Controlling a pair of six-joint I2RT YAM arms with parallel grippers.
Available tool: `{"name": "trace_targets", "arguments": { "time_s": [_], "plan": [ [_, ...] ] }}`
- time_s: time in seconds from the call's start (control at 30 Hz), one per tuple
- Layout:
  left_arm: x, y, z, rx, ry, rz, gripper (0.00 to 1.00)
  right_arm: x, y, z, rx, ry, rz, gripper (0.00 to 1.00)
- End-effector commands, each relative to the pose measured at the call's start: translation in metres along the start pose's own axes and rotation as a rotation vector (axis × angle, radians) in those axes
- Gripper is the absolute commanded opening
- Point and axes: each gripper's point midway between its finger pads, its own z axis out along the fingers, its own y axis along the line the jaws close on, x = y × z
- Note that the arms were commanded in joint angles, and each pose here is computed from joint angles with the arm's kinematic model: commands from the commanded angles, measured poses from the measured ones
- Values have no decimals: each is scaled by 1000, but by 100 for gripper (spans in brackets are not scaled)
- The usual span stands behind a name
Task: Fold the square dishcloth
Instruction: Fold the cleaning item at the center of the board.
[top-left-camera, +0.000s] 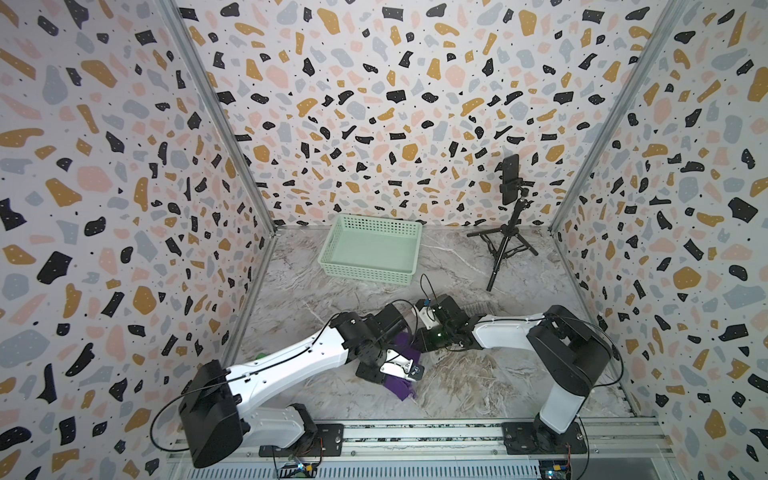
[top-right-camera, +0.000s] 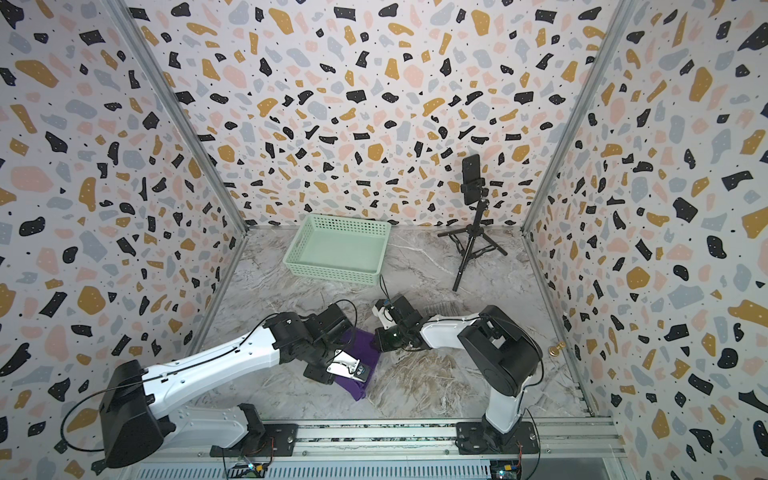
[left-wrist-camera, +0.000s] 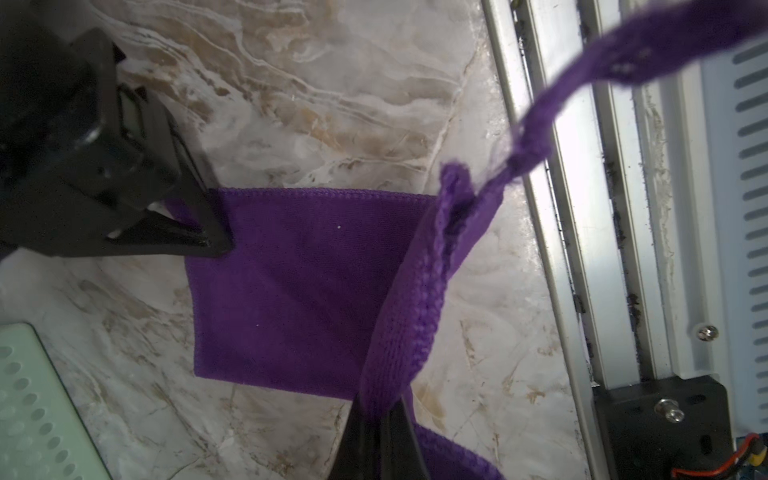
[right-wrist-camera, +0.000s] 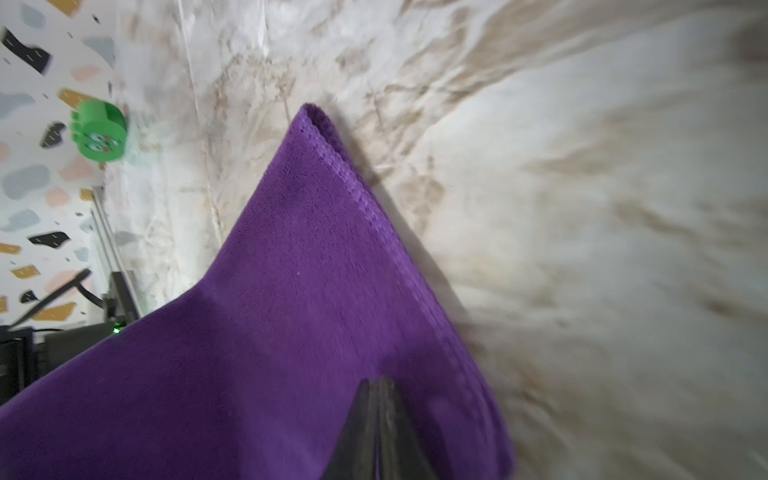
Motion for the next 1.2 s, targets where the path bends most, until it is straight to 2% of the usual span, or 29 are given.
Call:
{"name": "trace_targets", "arguments": {
  "time_s": [0.0, 0.1, 0.23, 0.57, 0.63, 0.73, 0.8, 0.83, 1.0, 1.17],
  "plan": [
    [-3, 25, 3, -16, -11, 19, 0, -31, 10, -40, 13, -164, -45, 13],
    [0, 37, 16, -3, 15, 30, 0, -34, -5, -60, 106, -241, -59, 13],
    [0, 56, 32, -18, 34, 50, 0, -35, -23, -68, 166, -276, -35, 12],
    [22, 110, 60, -121, 83, -4, 1, -29, -35, -56, 163, -249, 4, 12],
    [26, 112, 62, -128, 93, -15, 13, -29, -34, -55, 160, -247, 5, 12],
    [32, 123, 60, -198, 102, -38, 38, -29, -35, -57, 166, -252, 4, 14],
    [38, 133, 56, -253, 109, -50, 59, -29, -36, -59, 174, -259, 2, 16],
    [41, 140, 52, -288, 115, -61, 66, -29, -35, -60, 176, -264, -1, 18],
    [60, 158, 29, -385, 141, -134, 69, -32, -33, -76, 200, -306, -17, 20],
    [56, 112, 29, -230, 80, -161, 66, -27, -9, -88, 96, -330, -4, 19]
  ]
}}
